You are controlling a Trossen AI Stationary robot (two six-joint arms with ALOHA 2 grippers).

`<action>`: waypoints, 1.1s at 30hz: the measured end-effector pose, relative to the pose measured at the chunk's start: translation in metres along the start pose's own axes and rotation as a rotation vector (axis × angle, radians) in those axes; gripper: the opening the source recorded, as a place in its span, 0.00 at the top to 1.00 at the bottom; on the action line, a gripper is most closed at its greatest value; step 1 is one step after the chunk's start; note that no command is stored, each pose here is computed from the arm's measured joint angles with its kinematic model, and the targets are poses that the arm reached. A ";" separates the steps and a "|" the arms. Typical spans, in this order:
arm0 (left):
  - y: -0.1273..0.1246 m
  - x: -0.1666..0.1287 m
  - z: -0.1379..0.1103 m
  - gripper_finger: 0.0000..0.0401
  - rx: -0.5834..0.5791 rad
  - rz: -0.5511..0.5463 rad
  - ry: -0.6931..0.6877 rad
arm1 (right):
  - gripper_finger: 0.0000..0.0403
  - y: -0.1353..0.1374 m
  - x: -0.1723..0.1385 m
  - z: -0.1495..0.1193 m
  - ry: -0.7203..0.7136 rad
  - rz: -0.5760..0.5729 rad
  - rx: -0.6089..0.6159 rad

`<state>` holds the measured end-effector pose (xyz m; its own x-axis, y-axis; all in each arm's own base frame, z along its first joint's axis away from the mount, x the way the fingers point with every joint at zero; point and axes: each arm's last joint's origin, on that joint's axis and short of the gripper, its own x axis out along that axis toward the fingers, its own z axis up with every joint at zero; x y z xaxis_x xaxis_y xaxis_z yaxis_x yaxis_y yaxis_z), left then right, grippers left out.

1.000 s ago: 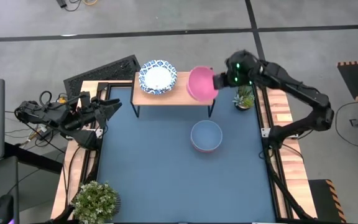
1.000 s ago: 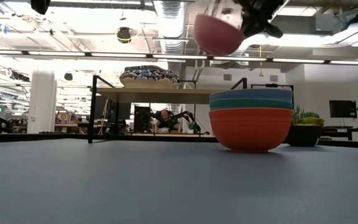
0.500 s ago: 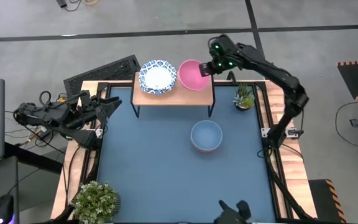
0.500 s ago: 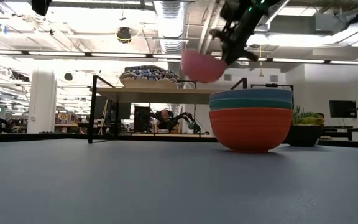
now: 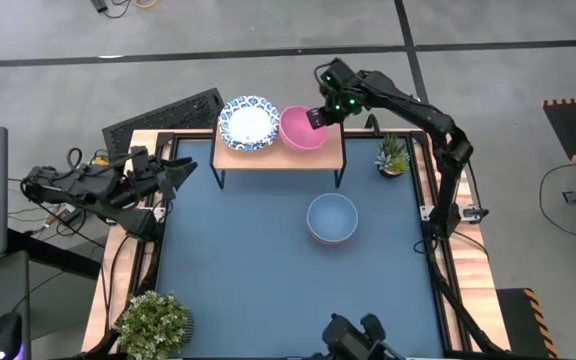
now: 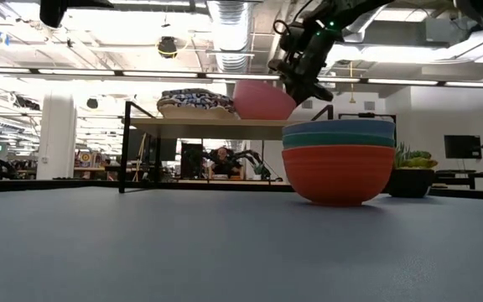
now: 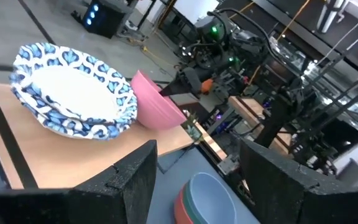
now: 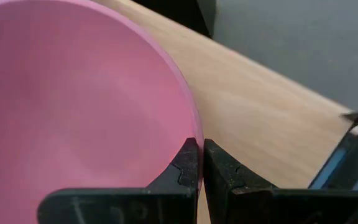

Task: Place and stack bowls onto a shelf
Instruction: Put the pink bowl on the shelf, then stack the blue bowl on the pink bowl on the shelf

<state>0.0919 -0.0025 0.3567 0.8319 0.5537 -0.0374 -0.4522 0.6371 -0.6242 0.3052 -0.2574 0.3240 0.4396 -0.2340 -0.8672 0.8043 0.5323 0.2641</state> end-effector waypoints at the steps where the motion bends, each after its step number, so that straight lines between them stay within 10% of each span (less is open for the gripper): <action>1: 0.000 0.000 0.000 0.47 -0.002 -0.005 0.005 | 0.93 0.000 0.000 -0.001 0.007 -0.003 -0.002; 19: 0.000 0.000 -0.001 0.47 0.021 -0.013 0.025 | 0.93 -0.002 -0.037 -0.008 0.001 -0.065 -0.012; 33: 0.001 0.000 -0.004 0.47 0.079 -0.022 0.058 | 0.60 0.002 -0.038 -0.002 -0.059 -0.041 -0.056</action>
<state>0.0925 -0.0036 0.3528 0.8583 0.5083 -0.0707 -0.4552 0.6905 -0.5622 0.2888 -0.2458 0.3568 0.4313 -0.3030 -0.8498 0.7989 0.5659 0.2037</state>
